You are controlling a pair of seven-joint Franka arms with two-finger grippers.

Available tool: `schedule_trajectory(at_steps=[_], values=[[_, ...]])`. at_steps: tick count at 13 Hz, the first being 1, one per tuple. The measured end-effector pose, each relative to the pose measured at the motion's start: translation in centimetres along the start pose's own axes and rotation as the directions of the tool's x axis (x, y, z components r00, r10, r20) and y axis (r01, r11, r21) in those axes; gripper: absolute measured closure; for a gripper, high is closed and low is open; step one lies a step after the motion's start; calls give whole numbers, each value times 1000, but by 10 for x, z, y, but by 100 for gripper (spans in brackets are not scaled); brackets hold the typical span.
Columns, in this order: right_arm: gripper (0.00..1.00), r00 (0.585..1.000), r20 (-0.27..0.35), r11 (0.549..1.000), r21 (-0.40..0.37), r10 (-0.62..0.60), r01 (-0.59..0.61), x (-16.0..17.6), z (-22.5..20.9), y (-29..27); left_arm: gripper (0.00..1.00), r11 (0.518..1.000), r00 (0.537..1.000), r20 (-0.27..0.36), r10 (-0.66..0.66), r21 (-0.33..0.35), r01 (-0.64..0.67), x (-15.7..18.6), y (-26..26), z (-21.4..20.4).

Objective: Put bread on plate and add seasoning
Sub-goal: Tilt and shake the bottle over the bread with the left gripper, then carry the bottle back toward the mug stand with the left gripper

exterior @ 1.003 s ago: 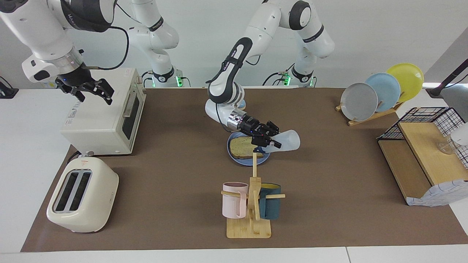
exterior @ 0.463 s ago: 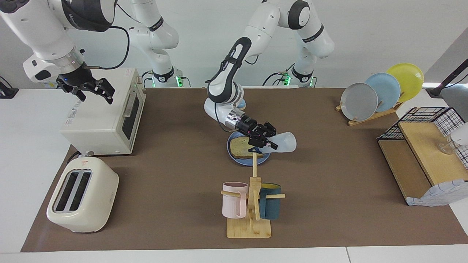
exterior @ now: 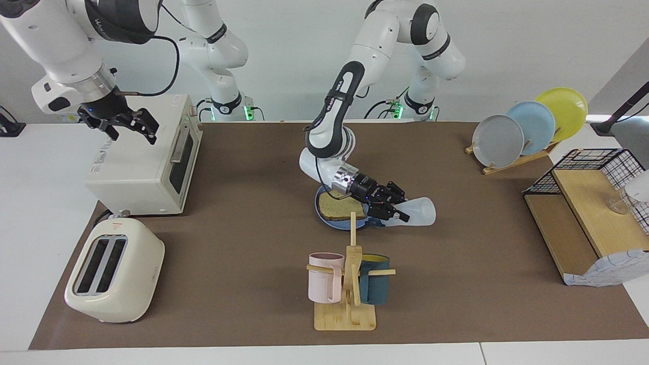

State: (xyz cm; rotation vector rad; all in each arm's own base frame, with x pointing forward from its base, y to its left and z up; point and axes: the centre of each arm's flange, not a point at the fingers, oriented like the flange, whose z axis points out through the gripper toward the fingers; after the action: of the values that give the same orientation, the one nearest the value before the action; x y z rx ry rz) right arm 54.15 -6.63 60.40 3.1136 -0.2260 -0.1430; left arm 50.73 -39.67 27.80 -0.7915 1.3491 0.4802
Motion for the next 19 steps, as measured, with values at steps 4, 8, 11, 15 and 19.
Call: schedule_trajectory(at_steps=[4,8,11,15,19], values=[[0,999,-42,1000,1,-4,4,4,-4,-2,56,999,999,-38,-8,49,10,-2,3,-71],[0,999,-42,1000,1,-2,2,4,-4,-1,56,999,999,-33,-10,43,11,-4,5,-78],[0,999,-42,1000,1,-2,2,4,-4,-1,56,1000,1000,-28,-10,-25,10,-1,3,-24],[0,999,-42,1000,1,-2,2,4,-4,-1,56,980,985,-99,-140,-153,123,-28,-9,19],[0,999,-42,1000,1,-2,2,4,-4,-1,56,833,835,-253,-488,-421,359,-129,-22,31]])
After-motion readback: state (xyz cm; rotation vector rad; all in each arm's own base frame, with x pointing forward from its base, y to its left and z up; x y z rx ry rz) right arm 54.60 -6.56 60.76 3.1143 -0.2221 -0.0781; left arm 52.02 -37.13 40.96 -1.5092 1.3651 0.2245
